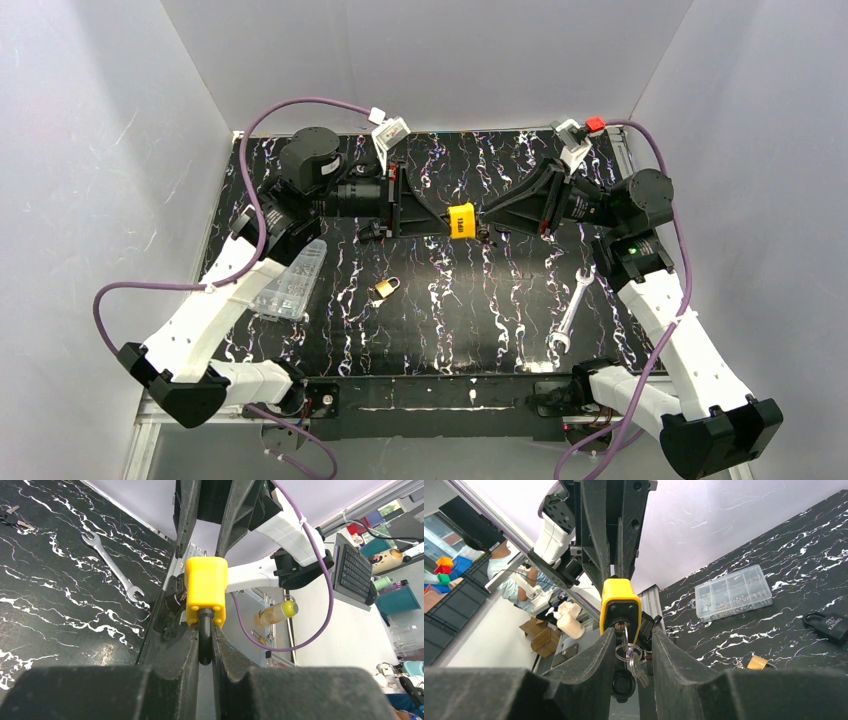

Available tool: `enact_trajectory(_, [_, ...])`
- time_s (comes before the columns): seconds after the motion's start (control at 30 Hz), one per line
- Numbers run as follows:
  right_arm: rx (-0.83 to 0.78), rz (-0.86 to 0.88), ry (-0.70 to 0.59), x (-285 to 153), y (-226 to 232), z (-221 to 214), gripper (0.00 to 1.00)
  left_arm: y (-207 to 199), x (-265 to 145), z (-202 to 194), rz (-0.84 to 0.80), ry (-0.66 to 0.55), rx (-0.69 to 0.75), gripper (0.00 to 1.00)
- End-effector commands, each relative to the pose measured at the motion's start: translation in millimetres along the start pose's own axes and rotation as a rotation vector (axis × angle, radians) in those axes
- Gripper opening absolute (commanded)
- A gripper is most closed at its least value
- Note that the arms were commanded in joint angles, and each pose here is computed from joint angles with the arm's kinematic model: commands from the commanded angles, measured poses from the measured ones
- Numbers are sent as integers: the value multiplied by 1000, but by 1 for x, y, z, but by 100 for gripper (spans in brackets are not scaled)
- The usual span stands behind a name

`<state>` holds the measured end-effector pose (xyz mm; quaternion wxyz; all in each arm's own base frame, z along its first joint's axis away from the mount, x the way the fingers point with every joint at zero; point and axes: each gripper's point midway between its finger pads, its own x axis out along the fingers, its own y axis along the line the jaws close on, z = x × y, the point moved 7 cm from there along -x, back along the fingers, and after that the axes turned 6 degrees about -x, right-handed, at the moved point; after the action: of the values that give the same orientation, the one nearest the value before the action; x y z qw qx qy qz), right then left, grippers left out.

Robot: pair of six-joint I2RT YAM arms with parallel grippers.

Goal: Lock with the key
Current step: Lock the lock, then place the lock at the center of the board.

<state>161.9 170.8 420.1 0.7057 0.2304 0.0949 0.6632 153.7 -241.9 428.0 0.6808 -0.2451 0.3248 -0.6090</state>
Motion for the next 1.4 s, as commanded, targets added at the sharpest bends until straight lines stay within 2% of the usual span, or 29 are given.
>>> enact_trajectory(0.0, [-69, 39, 0, -1, 16, 9, 38, -17, -4, 16, -42, -44, 61, 0])
enact_trajectory(0.2, [-73, 27, 4, -1, 16, 6, 33, -14, -1, 19, -38, -44, 54, 0])
enact_trajectory(0.3, [-72, 28, 6, -1, 16, 6, 18, -12, 0, 18, -28, -44, 51, 0])
enact_trajectory(0.37, [-71, 18, 8, -1, 14, 4, 2, -11, 0, 18, -21, -46, 49, 0])
enact_trajectory(0.4, [-71, 11, 8, -2, 14, 4, 1, -10, 0, 18, -16, -50, 51, 0])
enact_trajectory(0.9, [-85, -104, -27, -18, -1, 4, 1, -4, -29, 19, 70, -134, 94, 0])
enact_trajectory(1.0, [-64, -172, -35, -22, -8, 3, 1, 4, -32, 16, 128, -139, 86, 0])
enact_trajectory(1.1, [-34, -338, -44, -27, -24, 1, 1, 26, -28, 10, 230, -122, 16, 0])
enact_trajectory(1.2, [32, -491, -44, -32, -44, -3, 1, 53, -16, 1, 289, -68, -116, 0])
enact_trajectory(1.37, [205, -664, 30, -36, -91, -29, 1, 108, 11, -16, 364, -7, -298, 0])
